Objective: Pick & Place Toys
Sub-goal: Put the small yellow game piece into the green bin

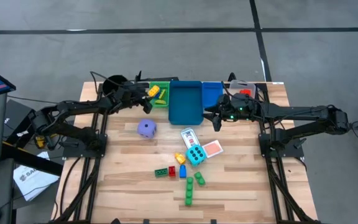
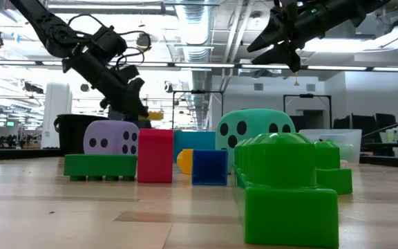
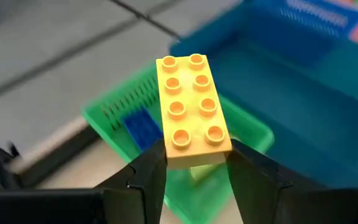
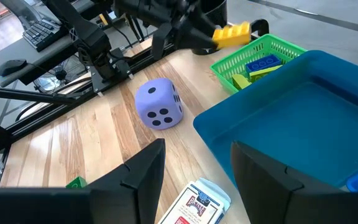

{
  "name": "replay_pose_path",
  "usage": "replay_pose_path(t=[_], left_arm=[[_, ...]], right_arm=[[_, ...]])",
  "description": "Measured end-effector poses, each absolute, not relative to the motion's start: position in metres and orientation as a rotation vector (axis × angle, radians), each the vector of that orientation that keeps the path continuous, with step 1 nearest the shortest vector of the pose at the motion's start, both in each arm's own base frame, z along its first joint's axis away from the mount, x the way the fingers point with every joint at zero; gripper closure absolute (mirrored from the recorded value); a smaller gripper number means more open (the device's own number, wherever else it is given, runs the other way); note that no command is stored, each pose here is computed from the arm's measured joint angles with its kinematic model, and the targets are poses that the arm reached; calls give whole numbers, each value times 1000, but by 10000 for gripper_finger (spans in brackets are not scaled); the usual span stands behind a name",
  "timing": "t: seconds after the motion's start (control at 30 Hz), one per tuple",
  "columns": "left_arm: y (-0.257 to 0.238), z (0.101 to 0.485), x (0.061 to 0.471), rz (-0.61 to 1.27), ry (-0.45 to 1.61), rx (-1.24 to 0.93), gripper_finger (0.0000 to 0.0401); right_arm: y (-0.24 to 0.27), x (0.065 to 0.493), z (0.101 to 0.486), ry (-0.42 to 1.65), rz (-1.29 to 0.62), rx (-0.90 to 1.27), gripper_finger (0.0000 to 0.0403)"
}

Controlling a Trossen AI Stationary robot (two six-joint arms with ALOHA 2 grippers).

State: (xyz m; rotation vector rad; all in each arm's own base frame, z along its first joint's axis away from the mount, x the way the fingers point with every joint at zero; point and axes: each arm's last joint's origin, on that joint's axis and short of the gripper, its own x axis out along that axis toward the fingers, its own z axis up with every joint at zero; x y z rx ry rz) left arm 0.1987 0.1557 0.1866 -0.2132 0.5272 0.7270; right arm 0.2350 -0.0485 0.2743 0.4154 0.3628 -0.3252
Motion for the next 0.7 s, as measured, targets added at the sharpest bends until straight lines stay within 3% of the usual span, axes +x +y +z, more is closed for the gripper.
replay_pose_path(t=[0.5,0.7], left_arm=[[149,180,198,669,568,-372,260],[156,197,206,680,630,-380,260]], right_arm=[[-48,235,274,363,-325,415,223],[-48,235,274,363,-325,415,223]])
